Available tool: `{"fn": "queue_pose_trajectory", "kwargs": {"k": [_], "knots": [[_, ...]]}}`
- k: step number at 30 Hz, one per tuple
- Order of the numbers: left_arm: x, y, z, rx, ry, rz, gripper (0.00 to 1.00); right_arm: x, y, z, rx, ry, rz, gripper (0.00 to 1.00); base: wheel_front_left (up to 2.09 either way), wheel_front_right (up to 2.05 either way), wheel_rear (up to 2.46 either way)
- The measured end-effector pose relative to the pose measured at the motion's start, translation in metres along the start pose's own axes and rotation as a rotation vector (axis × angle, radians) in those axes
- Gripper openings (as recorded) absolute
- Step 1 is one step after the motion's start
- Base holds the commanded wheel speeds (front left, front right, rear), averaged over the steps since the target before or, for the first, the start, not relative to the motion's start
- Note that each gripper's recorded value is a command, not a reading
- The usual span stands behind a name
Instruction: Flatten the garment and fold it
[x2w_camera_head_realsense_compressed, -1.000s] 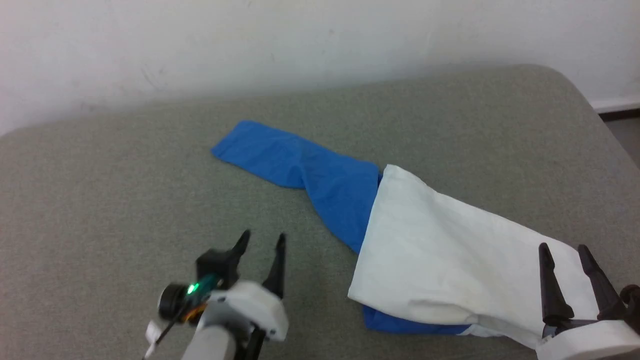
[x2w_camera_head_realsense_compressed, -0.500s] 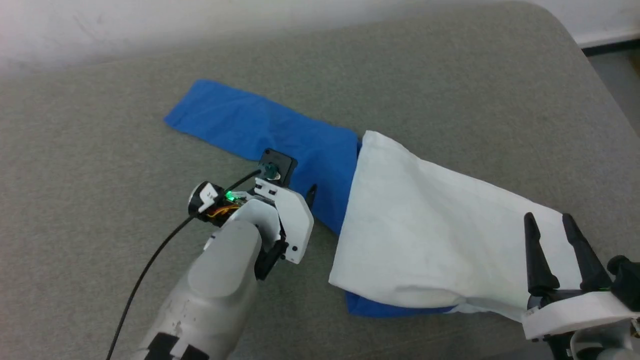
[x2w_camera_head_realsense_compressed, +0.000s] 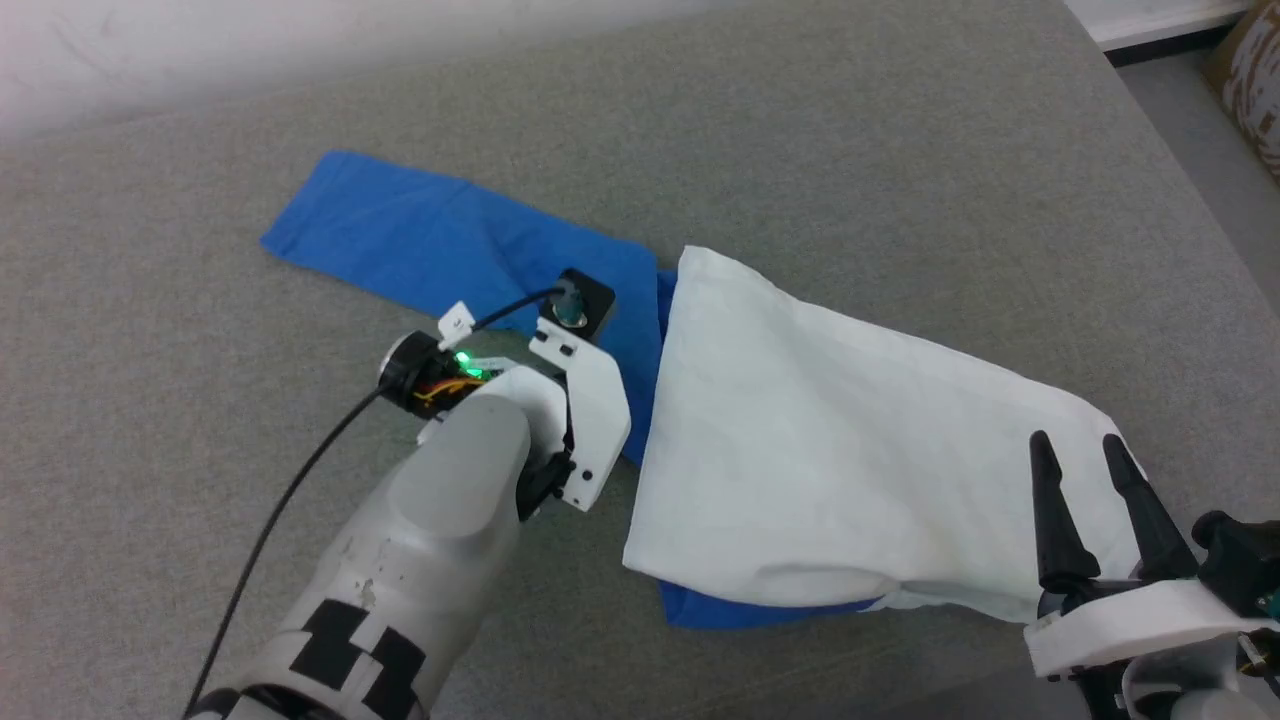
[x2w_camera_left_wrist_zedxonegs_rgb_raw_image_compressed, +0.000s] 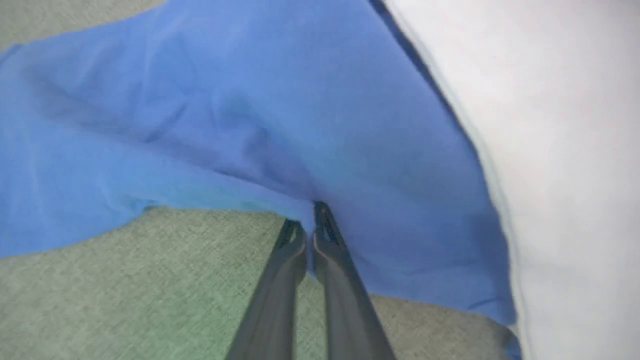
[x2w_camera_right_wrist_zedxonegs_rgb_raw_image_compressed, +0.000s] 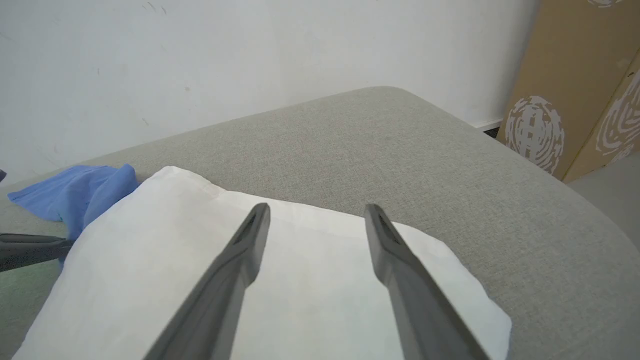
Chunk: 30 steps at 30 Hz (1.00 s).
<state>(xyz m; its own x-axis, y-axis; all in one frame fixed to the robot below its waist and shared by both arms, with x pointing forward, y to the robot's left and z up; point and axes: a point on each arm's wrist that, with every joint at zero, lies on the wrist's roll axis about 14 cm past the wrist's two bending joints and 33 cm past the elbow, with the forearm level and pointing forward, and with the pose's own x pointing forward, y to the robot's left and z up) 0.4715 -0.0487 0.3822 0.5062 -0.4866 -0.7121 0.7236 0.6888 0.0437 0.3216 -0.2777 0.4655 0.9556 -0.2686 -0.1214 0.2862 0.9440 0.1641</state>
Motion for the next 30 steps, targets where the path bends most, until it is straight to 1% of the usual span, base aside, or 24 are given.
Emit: {"fn": "queue_pose_trajectory", "kwargs": {"k": [3, 6, 9, 11, 13, 15, 18, 20, 23, 26, 27, 28, 30], "knots": [[-0.005, 0.002, 0.008, -0.020, -0.097, 0.018, 0.00, 0.000, 0.000, 0.002, 0.007, -0.011, 0.001, 1.00, 0.00, 0.00, 0.00], [-0.018, 0.014, 0.021, -0.073, -0.228, 0.068, 0.00, 0.000, 0.002, 0.005, 0.013, -0.021, 0.010, 1.00, 0.00, 0.00, 0.00], [-0.039, 0.044, 0.033, -0.141, -0.365, 0.160, 0.00, 0.000, 0.005, 0.006, 0.017, -0.027, 0.020, 1.00, 0.00, 0.00, 0.00], [-0.056, 0.069, 0.027, -0.200, -0.424, 0.238, 0.00, -0.001, 0.008, 0.005, 0.019, -0.022, 0.031, 1.00, 0.00, 0.00, 0.00], [-0.075, 0.093, 0.006, -0.267, -0.447, 0.324, 0.00, -0.001, 0.012, 0.005, 0.023, -0.020, 0.046, 1.00, 0.00, 0.00, 0.00], [-0.094, 0.114, -0.026, -0.335, -0.441, 0.418, 0.00, -0.001, 0.016, 0.004, 0.026, -0.018, 0.061, 1.00, 0.00, 0.00, 0.00], [-0.122, 0.130, -0.084, -0.451, -0.396, 0.540, 0.00, 0.000, 0.024, 0.003, 0.030, -0.011, 0.086, 1.00, 0.00, 0.00, 0.00], [-0.138, 0.128, -0.124, -0.530, -0.343, 0.598, 0.00, 0.001, 0.029, 0.002, 0.032, -0.007, 0.102, 1.00, 0.00, 0.00, 0.00], [-0.159, 0.114, -0.175, -0.631, -0.263, 0.661, 0.00, 0.002, 0.037, 0.002, 0.033, -0.003, 0.125, 1.00, 0.00, 0.00, 0.00], [-0.175, 0.101, -0.196, -0.684, -0.245, 0.684, 0.00, 0.003, 0.041, 0.004, 0.029, -0.002, 0.139, 1.00, 0.00, 0.00, 0.00], [-0.178, 0.098, -0.198, -0.696, -0.251, 0.684, 0.41, 0.004, 0.043, 0.004, 0.025, 0.001, 0.144, 1.00, 0.00, 0.00, 0.00], [-0.180, 0.094, -0.199, -0.698, -0.257, 0.686, 1.00, 0.004, 0.044, 0.003, 0.022, 0.005, 0.150, 1.00, 0.00, 0.00, 0.00], [-0.185, 0.090, -0.188, -0.694, -0.320, 0.687, 1.00, 0.005, 0.048, 0.004, 0.013, 0.009, 0.162, 1.00, 0.00, 0.00, 0.00]]}}
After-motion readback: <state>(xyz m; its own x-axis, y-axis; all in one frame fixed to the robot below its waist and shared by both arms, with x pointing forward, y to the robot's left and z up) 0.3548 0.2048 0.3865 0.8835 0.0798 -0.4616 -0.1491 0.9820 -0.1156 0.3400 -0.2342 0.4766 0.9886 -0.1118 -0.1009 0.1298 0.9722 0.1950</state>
